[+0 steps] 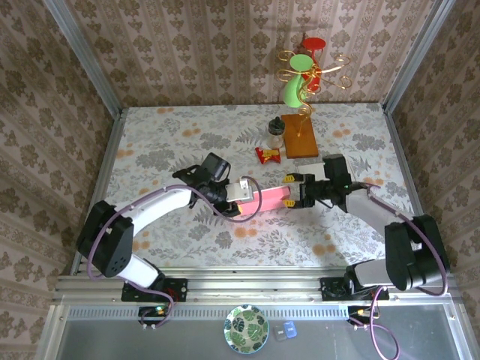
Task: Fold the paper box
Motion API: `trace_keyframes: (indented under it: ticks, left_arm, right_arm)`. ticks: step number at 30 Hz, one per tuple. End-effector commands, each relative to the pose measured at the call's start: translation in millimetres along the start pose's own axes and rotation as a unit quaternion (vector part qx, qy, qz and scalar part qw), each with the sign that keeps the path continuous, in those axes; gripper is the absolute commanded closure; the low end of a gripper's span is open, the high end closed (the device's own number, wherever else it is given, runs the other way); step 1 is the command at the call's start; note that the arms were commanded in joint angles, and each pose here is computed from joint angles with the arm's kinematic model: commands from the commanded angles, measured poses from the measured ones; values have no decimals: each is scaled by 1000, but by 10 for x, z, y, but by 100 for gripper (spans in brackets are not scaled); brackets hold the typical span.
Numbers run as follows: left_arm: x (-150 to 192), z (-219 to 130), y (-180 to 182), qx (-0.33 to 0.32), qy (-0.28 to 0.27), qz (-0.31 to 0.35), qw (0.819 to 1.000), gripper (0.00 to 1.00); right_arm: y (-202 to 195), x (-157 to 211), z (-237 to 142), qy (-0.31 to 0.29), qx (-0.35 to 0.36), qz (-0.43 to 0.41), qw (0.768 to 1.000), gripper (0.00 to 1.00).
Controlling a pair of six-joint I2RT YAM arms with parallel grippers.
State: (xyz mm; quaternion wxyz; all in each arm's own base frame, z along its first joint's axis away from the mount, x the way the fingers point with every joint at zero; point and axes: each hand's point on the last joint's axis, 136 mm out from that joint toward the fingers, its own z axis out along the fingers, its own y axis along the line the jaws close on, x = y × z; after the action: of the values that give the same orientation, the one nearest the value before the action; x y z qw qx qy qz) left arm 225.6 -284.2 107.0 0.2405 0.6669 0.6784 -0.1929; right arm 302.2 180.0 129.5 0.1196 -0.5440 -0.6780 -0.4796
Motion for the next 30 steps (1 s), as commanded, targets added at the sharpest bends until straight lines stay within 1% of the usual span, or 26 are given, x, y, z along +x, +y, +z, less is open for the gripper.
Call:
trace_keyframes:
  ticks: [1, 3, 5, 6, 8, 9, 13, 16, 21, 25, 30]
  left_arm:
    - [61, -25, -43, 18, 18, -59, 998, 58]
    - [84, -36, -38, 16, 18, -78, 997, 58]
    - [108, -48, -36, 14, 20, -90, 996, 58]
    - [122, -48, -34, 13, 23, -97, 995, 58]
    - [145, -49, -40, 13, 27, -104, 994, 58]
    - [155, -51, -42, 12, 28, -108, 994, 58]
    - [160, -58, -40, 9, 26, -116, 993, 58]
    - [147, -66, -22, 6, 25, -117, 993, 58]
    - [111, -73, 3, 5, 23, -115, 993, 57]
    - [66, -81, 33, 3, 21, -112, 994, 57]
    - [22, -59, 37, 3, 21, -105, 994, 57]
  right_arm:
    - [78, -16, -237, -67, 0, -59, 996, 37]
    - [53, -20, -388, -112, 1, -92, 989, 38]
    - [0, -16, -531, -164, 4, -132, 978, 39]
    - [-14, 7, -582, -191, -1, -158, 969, 42]
    - [-56, 92, -595, -225, -14, -206, 952, 48]
    - [-75, 152, -556, -232, -26, -227, 945, 51]
    - [-141, 418, -253, -211, -50, -275, 937, 55]
    - [-136, 576, -88, -204, -46, -307, 929, 53]
    - [-54, 590, 56, -202, -51, -315, 926, 53]
    - [-77, 562, 146, -201, -48, -305, 930, 53]
    - [-141, 449, 185, -215, -35, -298, 929, 54]
